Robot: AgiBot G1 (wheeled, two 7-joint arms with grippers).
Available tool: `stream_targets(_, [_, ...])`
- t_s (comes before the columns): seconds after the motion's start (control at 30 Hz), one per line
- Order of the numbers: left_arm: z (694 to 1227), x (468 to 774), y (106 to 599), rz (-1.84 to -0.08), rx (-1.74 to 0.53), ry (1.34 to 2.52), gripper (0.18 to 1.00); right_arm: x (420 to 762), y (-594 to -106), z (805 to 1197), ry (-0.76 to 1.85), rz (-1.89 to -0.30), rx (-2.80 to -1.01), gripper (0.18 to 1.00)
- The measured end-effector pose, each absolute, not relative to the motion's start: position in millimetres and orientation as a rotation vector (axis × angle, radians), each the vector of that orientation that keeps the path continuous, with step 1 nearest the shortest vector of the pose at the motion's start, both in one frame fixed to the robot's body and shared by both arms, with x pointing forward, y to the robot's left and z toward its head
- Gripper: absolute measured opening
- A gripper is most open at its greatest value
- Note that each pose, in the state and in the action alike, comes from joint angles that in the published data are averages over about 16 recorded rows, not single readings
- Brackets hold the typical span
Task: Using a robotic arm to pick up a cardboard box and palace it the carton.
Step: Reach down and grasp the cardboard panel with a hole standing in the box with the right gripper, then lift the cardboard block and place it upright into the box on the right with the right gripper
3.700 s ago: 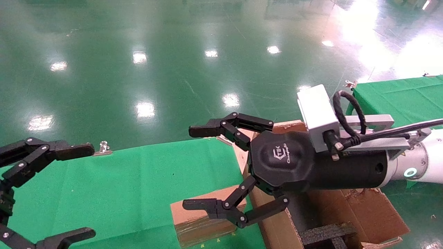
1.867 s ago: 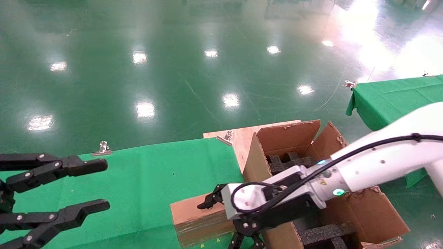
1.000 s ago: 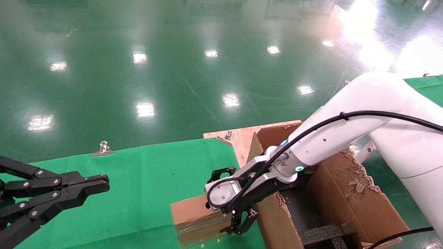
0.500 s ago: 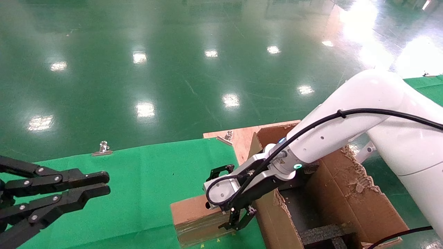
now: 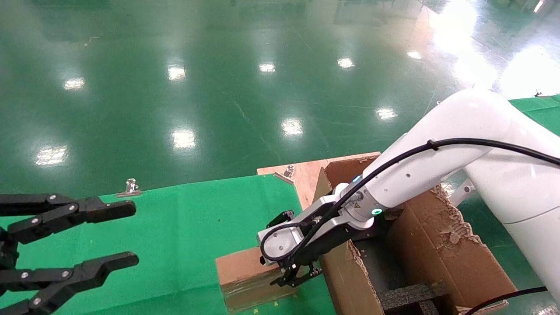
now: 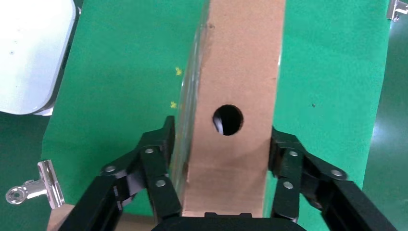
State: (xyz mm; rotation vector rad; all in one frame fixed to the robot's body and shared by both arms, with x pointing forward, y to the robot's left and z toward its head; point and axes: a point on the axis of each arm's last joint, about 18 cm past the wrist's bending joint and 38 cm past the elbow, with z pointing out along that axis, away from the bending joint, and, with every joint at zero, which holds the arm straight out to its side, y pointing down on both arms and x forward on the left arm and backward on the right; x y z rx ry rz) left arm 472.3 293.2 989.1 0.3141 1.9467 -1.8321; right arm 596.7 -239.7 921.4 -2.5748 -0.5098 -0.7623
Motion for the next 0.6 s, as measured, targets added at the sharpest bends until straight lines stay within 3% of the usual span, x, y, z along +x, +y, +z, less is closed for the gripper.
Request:
stream_targets(0.3, [989.2,472.3,293.2,-1.833,0.314,1.946,0.618,596.2,-240.0,922.5,-0.503,-0.759,-2.57,0.532])
stream_targets(0.6, [989.2,472.3,293.2,-1.833,0.314,1.946,0.808,593.6,-246.4,951.7,-0.496,-0.792,-2.531,0.386])
